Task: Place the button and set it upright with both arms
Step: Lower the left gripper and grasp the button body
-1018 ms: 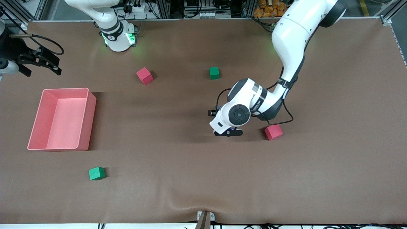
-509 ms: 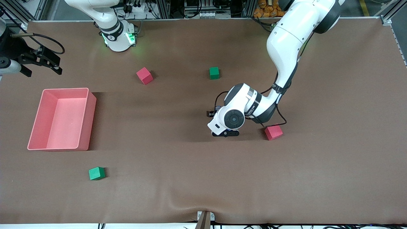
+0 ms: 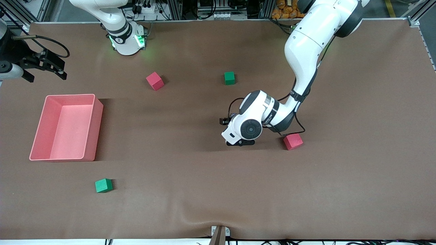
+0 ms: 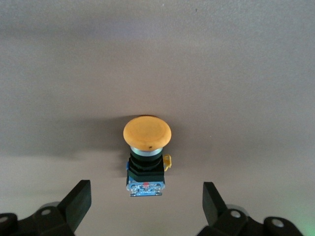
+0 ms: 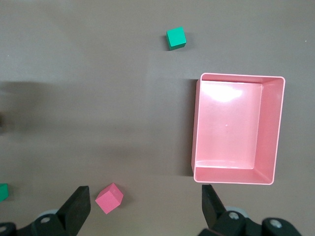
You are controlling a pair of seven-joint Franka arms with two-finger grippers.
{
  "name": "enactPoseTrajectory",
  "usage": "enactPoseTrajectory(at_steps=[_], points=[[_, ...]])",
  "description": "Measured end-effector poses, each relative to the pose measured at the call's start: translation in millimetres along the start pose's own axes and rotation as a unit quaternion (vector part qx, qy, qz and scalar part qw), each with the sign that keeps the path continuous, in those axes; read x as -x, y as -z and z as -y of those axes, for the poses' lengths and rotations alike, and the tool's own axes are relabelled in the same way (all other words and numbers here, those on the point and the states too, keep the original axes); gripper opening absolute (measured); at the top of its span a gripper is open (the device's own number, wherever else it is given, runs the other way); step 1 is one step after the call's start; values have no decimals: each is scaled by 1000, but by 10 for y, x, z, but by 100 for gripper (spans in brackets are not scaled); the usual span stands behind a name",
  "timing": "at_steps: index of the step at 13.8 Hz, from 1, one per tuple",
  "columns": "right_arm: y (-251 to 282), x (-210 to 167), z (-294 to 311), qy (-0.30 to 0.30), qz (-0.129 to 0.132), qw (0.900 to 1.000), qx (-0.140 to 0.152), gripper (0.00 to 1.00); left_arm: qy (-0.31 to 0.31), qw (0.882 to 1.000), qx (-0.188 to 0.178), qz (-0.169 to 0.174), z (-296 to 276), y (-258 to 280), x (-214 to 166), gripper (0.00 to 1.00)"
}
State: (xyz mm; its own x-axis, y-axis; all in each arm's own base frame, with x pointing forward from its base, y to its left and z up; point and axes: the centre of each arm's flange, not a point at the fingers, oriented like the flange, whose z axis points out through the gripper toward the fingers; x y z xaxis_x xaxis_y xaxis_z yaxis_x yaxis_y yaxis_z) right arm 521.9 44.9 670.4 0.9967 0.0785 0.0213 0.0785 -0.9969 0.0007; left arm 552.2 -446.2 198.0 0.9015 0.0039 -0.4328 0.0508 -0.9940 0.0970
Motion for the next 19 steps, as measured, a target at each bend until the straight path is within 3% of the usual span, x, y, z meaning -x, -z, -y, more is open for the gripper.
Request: enactPoseTrajectory(at_steps=[6, 12, 19], points=[[0, 0, -3, 0, 0, 1000, 0, 100, -6, 1000, -10, 13, -35, -160, 31, 97], [-1, 0, -8, -1, 0, 1000, 0, 100, -7, 999, -20, 26, -34, -236, 61, 77], [48, -31, -35, -3, -9, 1000, 0, 100, -7, 999, -25, 32, -18, -247, 70, 71]])
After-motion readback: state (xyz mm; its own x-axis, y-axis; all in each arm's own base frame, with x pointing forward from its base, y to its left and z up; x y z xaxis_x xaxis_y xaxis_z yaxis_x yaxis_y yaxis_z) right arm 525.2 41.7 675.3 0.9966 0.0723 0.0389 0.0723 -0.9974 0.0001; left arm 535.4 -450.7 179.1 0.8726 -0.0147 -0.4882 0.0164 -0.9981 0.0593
